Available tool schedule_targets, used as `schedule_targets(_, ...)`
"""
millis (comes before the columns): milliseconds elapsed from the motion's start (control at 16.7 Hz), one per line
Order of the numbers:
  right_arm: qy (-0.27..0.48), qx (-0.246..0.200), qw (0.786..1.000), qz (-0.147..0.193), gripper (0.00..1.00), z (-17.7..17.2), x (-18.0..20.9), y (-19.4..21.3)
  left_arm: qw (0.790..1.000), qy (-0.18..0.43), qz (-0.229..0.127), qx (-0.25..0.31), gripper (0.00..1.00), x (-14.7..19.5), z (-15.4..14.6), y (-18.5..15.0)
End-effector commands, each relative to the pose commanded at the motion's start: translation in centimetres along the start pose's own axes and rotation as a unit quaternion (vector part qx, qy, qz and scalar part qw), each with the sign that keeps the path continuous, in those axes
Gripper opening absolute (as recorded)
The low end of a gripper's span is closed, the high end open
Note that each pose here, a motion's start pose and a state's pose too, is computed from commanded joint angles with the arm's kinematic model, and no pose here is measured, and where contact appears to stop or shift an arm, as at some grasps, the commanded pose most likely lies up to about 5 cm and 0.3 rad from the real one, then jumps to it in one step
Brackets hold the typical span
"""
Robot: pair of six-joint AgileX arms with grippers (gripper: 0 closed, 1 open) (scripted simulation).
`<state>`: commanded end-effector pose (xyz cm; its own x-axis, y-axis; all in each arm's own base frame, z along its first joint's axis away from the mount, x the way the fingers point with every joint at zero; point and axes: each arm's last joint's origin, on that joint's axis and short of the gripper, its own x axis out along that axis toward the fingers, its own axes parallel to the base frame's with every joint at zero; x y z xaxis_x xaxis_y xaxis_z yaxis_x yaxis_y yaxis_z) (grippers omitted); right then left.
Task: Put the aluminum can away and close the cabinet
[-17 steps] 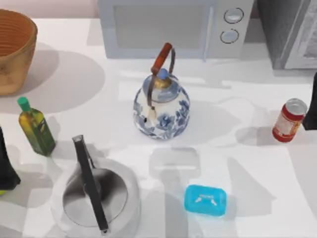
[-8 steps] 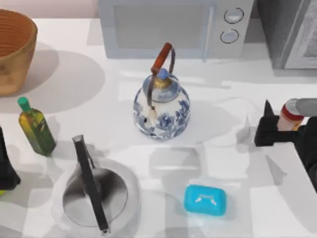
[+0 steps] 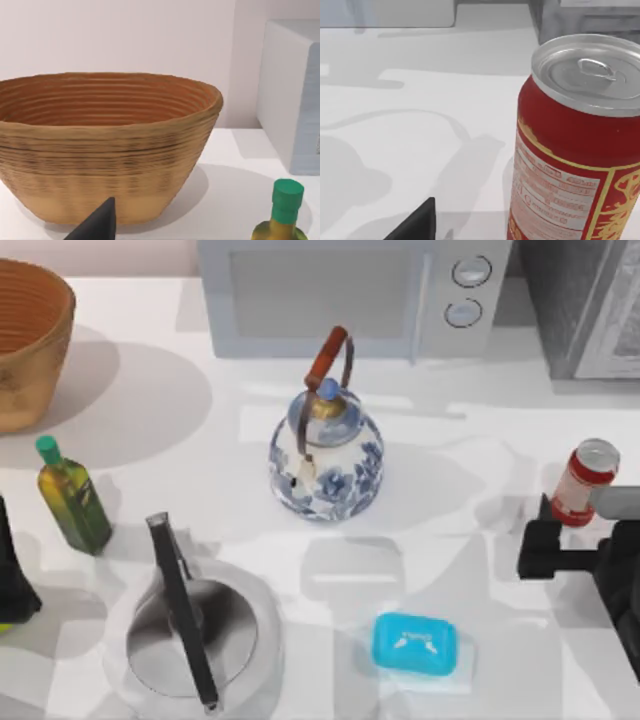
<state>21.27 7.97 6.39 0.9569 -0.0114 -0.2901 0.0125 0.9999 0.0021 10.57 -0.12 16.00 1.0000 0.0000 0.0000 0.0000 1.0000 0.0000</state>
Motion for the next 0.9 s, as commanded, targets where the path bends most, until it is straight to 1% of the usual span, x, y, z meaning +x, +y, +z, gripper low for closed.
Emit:
schedule_targets(300, 0.0, -0.001, 1.0, 0.002, 1.0, 0.1, 0.3, 0.3, 1.0, 0.0, 0.0, 0.0, 1.0, 0.0, 0.0, 0.0)
schedule_targets(540, -0.001, 0.0, 1.0, 0.001, 1.0, 0.4, 2.5, 0.9, 1.0, 0.0, 0.0, 0.0, 1.0, 0.0, 0.0, 0.0)
schedule_targets(900, 0.001, 0.0, 1.0, 0.0, 1.0, 0.1, 5.6, 0.2, 1.0, 0.0, 0.0, 0.0, 1.0, 0.0, 0.0, 0.0)
